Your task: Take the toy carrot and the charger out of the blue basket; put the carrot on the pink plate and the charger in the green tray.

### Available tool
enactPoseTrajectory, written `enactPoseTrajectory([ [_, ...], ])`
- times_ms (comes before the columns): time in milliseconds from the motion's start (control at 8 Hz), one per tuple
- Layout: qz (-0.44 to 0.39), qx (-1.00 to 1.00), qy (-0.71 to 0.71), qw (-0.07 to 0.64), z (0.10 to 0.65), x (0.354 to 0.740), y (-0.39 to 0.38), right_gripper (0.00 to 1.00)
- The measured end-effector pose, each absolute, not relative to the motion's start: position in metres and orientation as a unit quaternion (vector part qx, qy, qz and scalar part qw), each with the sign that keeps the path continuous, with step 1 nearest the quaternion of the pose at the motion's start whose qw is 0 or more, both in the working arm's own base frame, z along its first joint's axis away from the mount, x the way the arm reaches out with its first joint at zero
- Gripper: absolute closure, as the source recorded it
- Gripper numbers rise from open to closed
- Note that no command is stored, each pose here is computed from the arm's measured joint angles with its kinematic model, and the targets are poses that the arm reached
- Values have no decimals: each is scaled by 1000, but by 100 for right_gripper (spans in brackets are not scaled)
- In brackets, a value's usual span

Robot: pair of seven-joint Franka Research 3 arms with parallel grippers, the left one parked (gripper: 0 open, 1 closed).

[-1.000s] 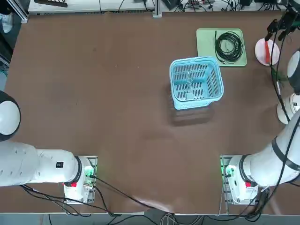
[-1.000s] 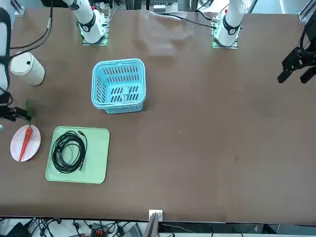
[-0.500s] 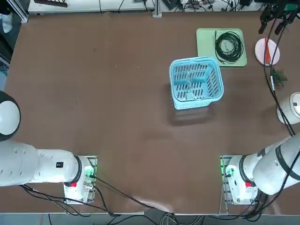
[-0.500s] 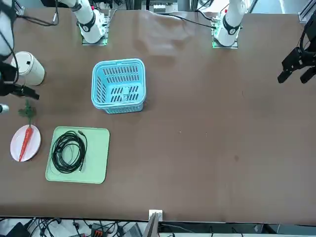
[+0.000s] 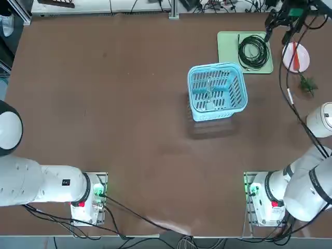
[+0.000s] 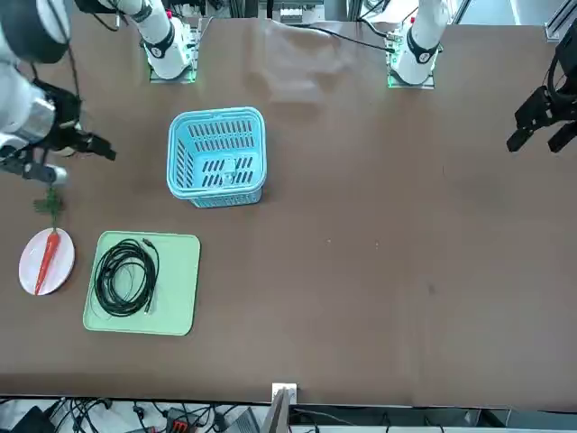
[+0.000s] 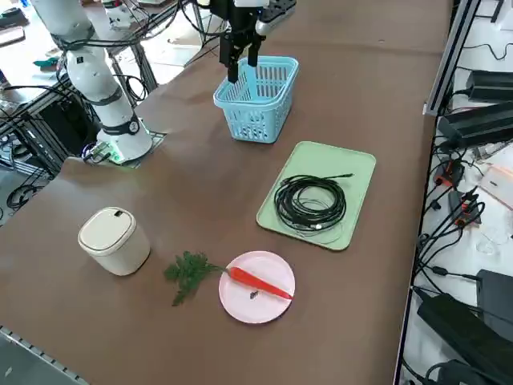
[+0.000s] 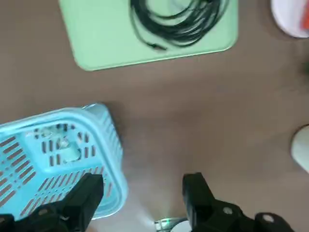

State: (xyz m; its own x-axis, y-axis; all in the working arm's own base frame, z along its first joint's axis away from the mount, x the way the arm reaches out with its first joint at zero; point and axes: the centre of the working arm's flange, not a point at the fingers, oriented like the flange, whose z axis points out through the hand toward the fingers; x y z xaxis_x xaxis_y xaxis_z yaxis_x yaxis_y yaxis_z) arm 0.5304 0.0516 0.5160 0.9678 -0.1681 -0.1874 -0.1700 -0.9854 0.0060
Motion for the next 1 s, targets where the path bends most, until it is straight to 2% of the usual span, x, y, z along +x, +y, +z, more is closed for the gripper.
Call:
enactPoseTrajectory([
  [625, 45, -999, 18, -10, 450, 455, 203, 0],
  [1000, 14, -1000, -19, -20, 408, 422, 248, 0],
])
